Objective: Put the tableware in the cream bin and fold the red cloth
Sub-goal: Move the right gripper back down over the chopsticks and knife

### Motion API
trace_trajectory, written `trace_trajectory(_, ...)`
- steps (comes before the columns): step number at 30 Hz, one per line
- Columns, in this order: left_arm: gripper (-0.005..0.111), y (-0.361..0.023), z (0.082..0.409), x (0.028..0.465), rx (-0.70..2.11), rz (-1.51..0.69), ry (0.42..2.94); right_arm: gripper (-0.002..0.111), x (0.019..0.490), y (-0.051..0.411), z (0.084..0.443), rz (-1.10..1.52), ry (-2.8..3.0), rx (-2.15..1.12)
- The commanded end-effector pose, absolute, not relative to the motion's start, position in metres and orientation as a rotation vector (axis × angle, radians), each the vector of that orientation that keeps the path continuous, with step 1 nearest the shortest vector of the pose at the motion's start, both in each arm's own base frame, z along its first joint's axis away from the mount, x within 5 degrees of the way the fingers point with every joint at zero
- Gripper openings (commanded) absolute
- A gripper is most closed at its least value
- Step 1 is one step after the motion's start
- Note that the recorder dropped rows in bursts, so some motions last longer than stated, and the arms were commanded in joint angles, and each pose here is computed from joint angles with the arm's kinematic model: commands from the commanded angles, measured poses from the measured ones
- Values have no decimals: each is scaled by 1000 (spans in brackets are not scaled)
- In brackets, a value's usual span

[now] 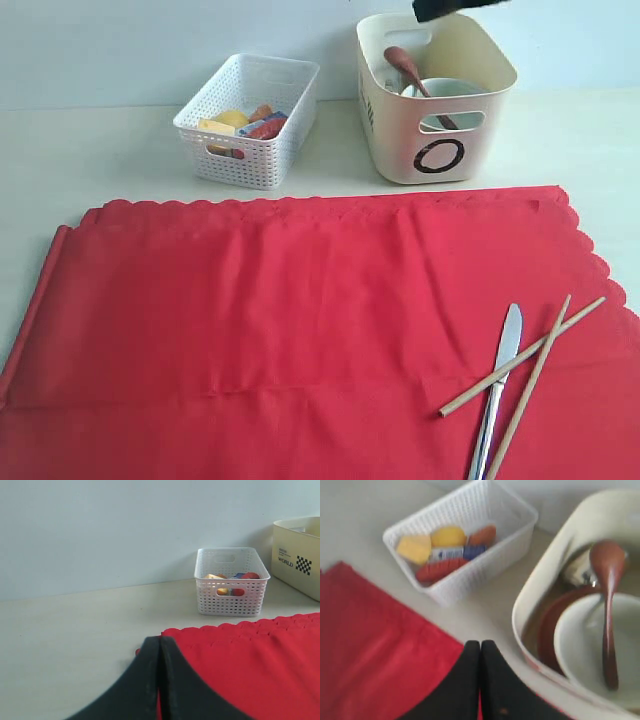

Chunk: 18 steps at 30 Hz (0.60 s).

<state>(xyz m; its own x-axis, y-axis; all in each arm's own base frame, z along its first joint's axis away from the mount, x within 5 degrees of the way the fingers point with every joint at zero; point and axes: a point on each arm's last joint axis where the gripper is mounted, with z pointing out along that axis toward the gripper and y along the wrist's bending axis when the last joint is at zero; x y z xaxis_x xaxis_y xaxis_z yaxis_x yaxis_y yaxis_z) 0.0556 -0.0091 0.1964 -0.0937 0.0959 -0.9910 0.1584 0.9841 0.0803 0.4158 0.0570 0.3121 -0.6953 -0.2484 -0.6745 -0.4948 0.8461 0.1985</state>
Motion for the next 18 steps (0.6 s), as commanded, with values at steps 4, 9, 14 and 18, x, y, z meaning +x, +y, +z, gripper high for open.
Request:
trace_trajectory(4,1,-10,196,55,196,-63,1663,0,385,44,294,424,2734,-561)
trace_trajectory(9,1,-13,196,54,249,-107,1657,0,364,38,296,342,2783,-566)
trace_trajectory(14,1,-13,196,54,250,-109,1656,0,346,35,309,270,2663,-529)
trace_trajectory(18,1,-13,196,54,249,-109,1657,0,331,31,321,179,2595,-629)
